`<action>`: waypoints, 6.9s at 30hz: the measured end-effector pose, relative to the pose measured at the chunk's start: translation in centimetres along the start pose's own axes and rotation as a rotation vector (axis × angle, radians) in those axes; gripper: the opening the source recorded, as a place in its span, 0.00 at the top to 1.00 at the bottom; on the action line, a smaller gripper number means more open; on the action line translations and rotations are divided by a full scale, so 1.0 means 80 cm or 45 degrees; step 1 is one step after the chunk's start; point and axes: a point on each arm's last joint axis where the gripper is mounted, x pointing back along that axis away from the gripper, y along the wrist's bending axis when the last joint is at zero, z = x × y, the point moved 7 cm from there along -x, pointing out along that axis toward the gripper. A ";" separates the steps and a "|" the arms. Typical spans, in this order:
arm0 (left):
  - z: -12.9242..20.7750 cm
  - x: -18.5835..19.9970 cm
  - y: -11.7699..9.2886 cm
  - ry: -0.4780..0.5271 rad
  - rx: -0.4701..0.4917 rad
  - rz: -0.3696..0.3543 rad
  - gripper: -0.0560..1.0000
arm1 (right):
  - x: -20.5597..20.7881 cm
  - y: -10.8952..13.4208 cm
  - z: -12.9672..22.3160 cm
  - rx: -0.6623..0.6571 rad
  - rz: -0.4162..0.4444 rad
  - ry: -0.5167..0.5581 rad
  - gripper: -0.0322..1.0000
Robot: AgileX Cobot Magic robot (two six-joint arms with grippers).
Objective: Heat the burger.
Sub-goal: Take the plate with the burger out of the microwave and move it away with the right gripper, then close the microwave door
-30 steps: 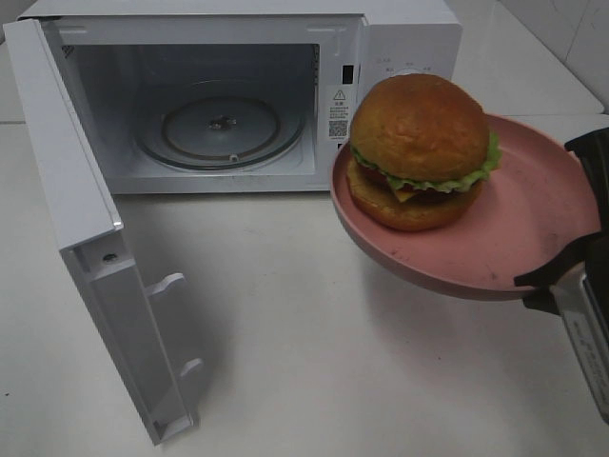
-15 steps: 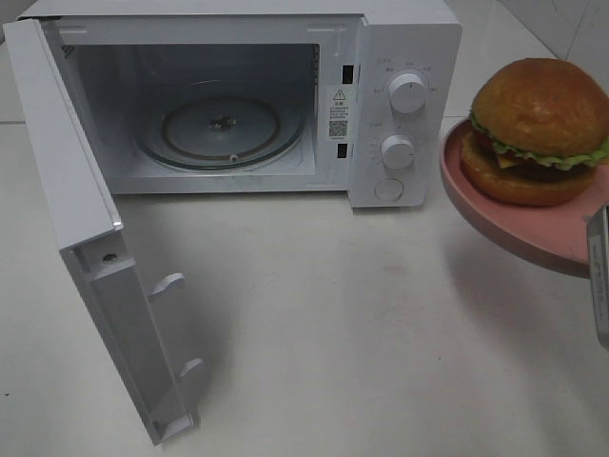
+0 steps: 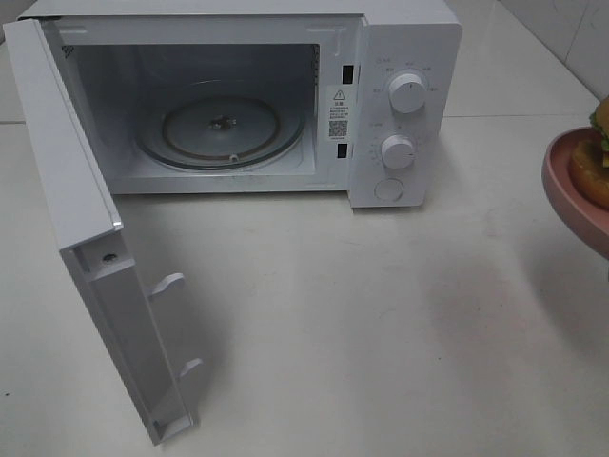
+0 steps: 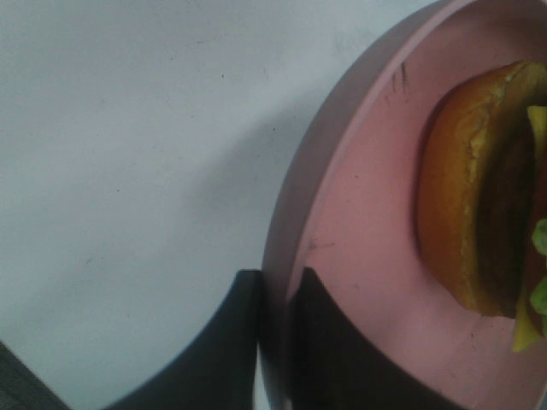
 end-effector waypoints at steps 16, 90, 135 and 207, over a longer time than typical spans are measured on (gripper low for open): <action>0.000 0.000 0.000 0.000 0.000 0.000 0.01 | -0.017 -0.004 0.020 -0.372 0.074 0.256 0.88; 0.000 0.000 0.000 0.000 0.000 0.000 0.01 | -0.230 0.005 0.012 -1.044 0.305 0.846 0.59; 0.000 0.000 0.000 0.000 0.000 0.000 0.01 | 0.031 -0.021 -0.029 -1.034 -0.340 0.023 0.17; 0.000 0.000 0.000 0.000 0.000 0.000 0.01 | 0.126 0.039 0.093 -1.466 0.120 -0.528 0.23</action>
